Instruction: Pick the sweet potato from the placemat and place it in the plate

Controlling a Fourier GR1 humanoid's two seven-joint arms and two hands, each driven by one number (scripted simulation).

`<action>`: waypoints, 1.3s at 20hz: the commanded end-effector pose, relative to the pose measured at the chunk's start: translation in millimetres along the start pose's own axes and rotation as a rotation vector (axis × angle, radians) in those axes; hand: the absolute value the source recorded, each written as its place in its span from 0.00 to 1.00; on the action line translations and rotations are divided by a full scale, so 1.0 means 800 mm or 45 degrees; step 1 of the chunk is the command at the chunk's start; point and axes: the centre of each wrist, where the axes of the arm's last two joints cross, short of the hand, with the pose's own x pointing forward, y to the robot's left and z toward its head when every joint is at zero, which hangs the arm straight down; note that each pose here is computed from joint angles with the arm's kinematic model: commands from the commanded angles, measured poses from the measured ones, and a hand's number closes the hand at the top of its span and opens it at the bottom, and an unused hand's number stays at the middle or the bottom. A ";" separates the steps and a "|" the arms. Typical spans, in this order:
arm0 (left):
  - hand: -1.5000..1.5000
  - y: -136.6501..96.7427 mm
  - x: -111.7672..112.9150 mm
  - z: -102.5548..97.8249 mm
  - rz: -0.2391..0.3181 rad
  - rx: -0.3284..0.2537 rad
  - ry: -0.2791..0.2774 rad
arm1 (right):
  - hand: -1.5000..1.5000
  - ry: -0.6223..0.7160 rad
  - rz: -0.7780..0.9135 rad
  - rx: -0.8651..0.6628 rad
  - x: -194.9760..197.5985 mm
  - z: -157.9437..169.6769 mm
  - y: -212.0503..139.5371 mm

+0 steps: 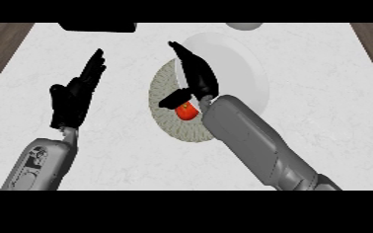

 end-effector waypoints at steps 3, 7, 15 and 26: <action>0.50 0.001 -0.028 -0.005 -0.017 0.009 0.022 | 0.00 -0.054 0.158 -0.060 0.049 -0.031 -0.055; 0.50 -0.019 -0.030 0.005 -0.014 0.037 0.008 | 0.00 0.164 0.401 0.139 0.079 -0.039 -0.085; 0.50 -0.003 -0.020 0.005 -0.003 0.018 0.032 | 0.00 0.417 0.574 0.388 0.121 -0.055 -0.105; 0.50 -0.002 -0.009 0.004 0.009 0.031 0.023 | 0.00 0.541 0.558 0.502 0.065 -0.072 -0.081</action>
